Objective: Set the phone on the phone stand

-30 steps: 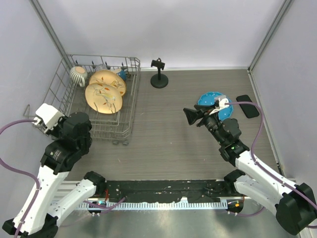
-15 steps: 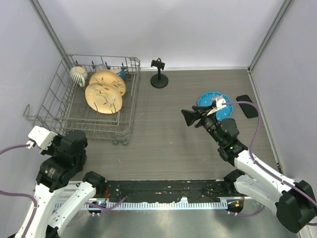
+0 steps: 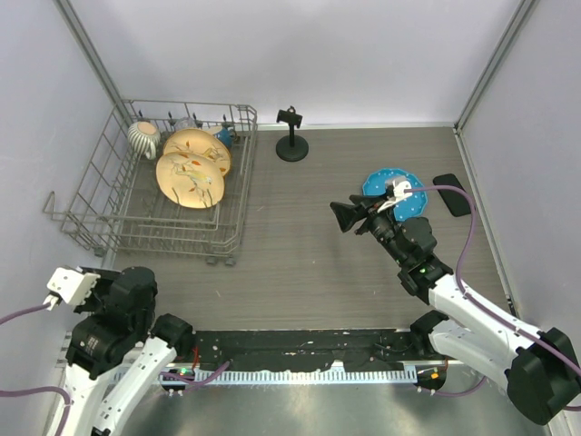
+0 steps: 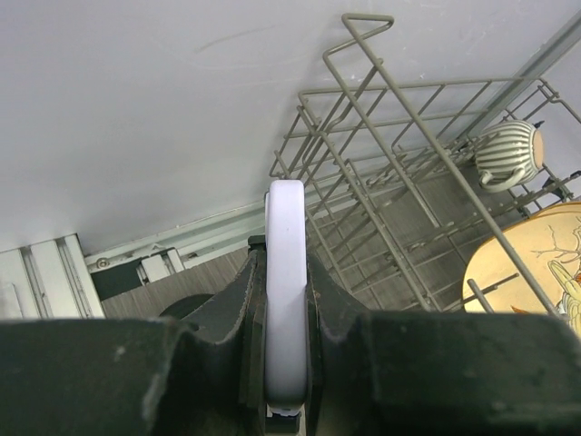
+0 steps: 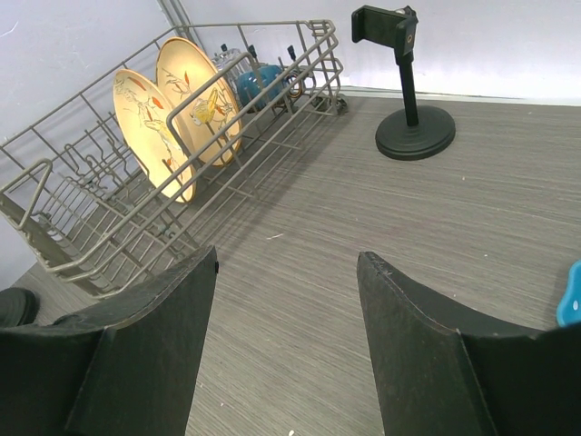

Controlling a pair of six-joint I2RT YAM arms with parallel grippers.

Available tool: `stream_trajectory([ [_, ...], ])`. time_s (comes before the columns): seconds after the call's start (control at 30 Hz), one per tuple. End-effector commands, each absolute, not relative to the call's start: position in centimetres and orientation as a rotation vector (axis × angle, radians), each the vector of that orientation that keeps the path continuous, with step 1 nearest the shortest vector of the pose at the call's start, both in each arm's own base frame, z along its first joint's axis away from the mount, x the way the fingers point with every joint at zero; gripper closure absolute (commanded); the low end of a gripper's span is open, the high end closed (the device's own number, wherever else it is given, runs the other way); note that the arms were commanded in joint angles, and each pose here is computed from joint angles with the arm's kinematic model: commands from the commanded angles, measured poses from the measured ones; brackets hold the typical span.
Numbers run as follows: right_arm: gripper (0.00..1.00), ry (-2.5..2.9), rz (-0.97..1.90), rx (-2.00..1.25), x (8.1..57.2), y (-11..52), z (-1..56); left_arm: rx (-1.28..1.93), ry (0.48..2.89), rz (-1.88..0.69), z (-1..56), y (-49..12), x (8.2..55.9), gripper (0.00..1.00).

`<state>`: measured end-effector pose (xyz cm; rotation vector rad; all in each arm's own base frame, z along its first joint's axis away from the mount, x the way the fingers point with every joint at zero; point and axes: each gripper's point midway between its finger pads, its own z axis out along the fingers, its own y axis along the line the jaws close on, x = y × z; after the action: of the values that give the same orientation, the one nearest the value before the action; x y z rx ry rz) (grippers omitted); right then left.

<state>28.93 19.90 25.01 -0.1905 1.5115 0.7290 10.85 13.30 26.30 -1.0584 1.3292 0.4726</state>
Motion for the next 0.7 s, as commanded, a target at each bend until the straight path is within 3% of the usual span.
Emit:
stream_trajectory([
  [0.0, 0.32, 1.441, 0.747, -0.188, 29.0, 20.2, 26.8, -1.152, 1.095, 0.5, 28.9, 14.8, 9.8, 0.99],
  [0.23, 0.32, 1.449, 0.746, -0.189, 29.1, 20.2, 26.5, -1.152, 1.092, 0.507, 28.5, 15.0, 9.4, 0.99],
  [0.3, 0.32, 1.451, 0.745, -0.189, 29.1, 20.2, 26.5, -1.149, 1.096, 0.51, 28.8, 15.0, 9.5, 0.88],
  [0.33, 0.32, 1.452, 0.745, -0.189, 29.1, 20.2, 26.4, -1.147, 1.098, 0.51, 28.8, 15.0, 9.5, 0.7],
  [0.43, 0.31, 1.452, 0.745, -0.192, 29.1, 20.3, 26.4, -1.14, 1.116, 0.502, 29.2, 14.8, 9.6, 0.37],
  [0.53, 0.32, 1.45, 0.745, -0.192, 29.1, 20.3, 26.5, -1.129, 1.139, 0.487, 29.5, 14.7, 9.8, 0.21],
  [0.67, 0.31, 1.453, 0.747, -0.195, 29.1, 20.4, 26.4, -1.119, 1.18, 0.404, 29.8, 13.9, 10.6, 0.14],
])
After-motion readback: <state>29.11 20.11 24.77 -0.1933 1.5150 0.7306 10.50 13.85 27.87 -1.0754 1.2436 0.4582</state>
